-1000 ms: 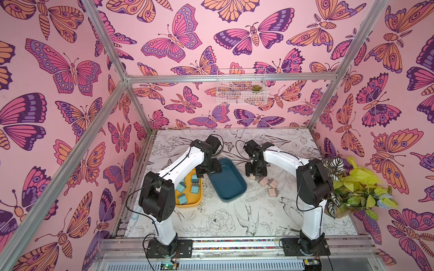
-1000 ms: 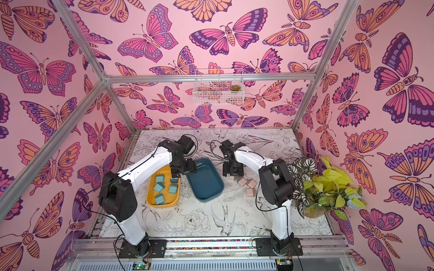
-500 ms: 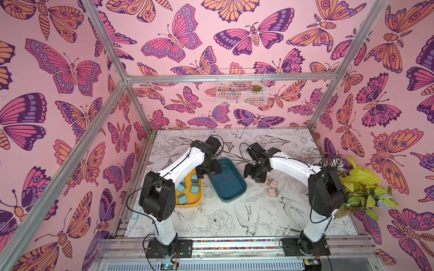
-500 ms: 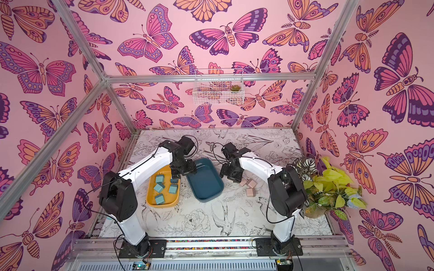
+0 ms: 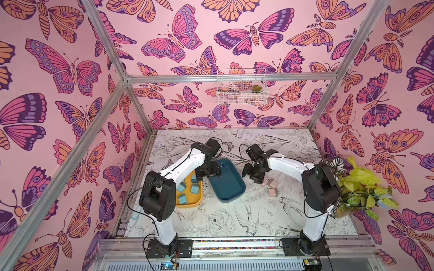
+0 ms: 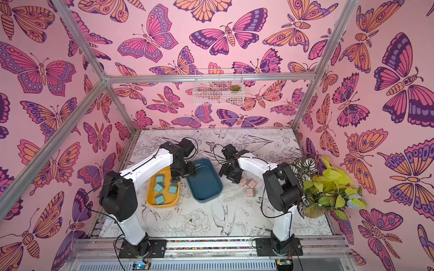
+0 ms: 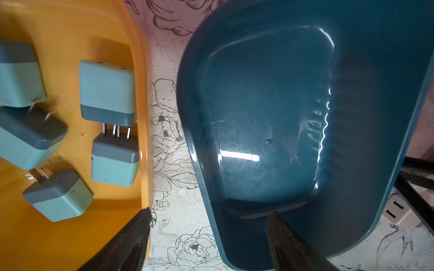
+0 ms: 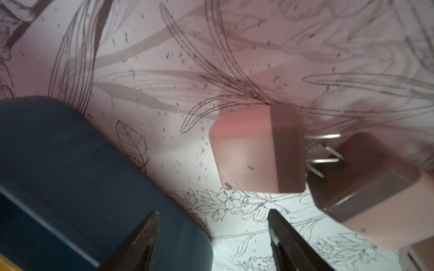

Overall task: Place the plugs by color into the storage box
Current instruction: Pick up the plug from the center of the board.

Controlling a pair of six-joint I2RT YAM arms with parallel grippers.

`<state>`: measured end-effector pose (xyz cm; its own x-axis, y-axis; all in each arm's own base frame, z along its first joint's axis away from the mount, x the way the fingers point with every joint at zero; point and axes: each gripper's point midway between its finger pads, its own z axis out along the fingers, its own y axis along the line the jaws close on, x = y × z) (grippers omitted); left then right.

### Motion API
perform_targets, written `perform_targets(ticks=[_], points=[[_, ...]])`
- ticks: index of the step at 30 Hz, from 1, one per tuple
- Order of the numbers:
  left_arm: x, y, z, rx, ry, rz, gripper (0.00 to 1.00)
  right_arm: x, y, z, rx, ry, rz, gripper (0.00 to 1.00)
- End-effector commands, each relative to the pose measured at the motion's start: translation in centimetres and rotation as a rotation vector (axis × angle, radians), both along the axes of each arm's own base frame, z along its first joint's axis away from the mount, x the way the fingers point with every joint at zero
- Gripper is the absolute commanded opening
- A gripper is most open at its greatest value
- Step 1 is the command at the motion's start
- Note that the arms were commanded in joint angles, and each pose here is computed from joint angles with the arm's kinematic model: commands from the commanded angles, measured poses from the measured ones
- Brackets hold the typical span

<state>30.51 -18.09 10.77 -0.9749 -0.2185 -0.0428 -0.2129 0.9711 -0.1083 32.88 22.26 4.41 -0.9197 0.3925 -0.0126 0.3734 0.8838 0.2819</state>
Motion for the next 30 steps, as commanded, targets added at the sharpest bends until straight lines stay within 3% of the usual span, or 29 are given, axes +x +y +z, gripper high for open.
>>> perform_targets(ticks=[1,11,22,30], points=[[-0.3,0.4,0.0,0.003,0.0,0.015,0.8,0.6,-1.1,-0.6,-0.015,-0.003,-0.049,0.75],[-0.5,0.5,0.2,0.005,-0.004,0.012,0.8,3.5,-1.0,-2.3,0.035,-0.036,-0.091,0.75],[-0.9,0.8,-0.1,0.013,0.005,0.012,0.8,6.2,-2.7,-3.5,-0.082,0.032,0.034,0.74],[-0.7,0.6,-0.3,0.003,0.009,0.012,0.79,6.0,-2.2,-3.8,-0.133,0.072,0.186,0.66]])
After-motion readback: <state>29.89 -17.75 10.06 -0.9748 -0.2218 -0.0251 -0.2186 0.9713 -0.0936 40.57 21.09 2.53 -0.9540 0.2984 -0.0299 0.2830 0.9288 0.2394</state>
